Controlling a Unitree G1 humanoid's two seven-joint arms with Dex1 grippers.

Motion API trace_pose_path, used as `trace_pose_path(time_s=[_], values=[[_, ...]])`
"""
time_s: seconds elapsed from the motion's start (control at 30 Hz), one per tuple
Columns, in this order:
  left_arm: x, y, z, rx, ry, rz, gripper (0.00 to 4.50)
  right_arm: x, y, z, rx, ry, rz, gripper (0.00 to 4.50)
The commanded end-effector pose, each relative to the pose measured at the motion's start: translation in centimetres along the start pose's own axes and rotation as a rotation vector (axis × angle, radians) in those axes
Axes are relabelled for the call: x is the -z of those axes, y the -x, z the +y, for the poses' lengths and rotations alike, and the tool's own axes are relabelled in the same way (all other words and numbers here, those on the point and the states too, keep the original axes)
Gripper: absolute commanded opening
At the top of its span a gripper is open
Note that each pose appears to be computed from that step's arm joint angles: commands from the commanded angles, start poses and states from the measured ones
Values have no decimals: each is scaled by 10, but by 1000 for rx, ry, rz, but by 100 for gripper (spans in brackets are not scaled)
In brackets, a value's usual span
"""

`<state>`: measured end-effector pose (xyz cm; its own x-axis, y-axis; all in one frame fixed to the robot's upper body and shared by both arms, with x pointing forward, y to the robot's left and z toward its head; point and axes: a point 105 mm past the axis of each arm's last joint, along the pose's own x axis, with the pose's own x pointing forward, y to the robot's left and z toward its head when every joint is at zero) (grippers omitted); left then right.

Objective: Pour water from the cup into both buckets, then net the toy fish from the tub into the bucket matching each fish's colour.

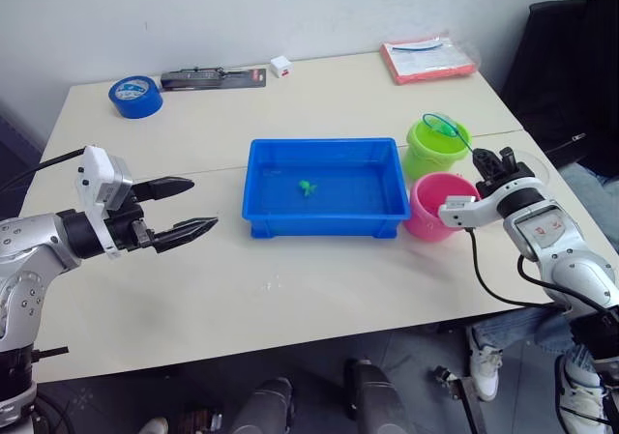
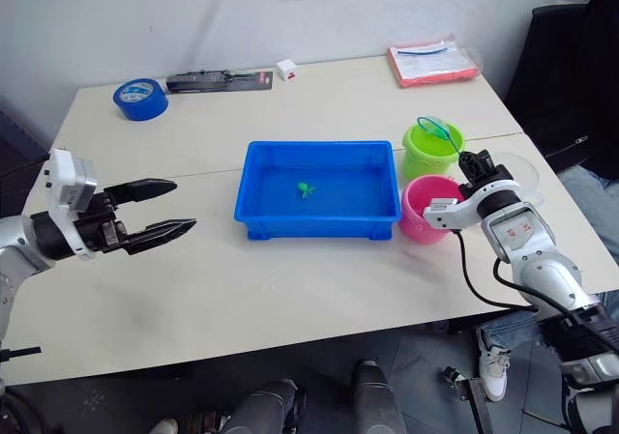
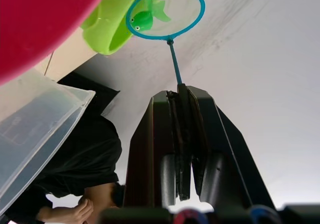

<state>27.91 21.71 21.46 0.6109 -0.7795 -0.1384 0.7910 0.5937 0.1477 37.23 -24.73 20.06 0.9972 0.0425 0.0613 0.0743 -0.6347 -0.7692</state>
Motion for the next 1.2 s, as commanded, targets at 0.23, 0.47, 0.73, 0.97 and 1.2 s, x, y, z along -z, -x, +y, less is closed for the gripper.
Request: trace_pose_path(time_s=[0.23, 0.47, 0.73, 0.97, 1.2], values=[[-9, -3, -1, 21, -33, -28, 450, 20, 10, -18, 48, 10, 59, 78], [-7, -9, -2, 40, -25, -38, 450, 28, 18, -22, 54, 72, 75, 78], [-4, -14, -3, 51, -26, -45, 450, 18, 18, -13, -59, -314, 60, 78], [-4, -17, -3, 55, -25, -52, 450, 15, 16, -14, -86, -489, 54, 78], [-4, -17, -4, 53, -24, -55, 450, 12, 14, -31, 49, -69, -24, 78]])
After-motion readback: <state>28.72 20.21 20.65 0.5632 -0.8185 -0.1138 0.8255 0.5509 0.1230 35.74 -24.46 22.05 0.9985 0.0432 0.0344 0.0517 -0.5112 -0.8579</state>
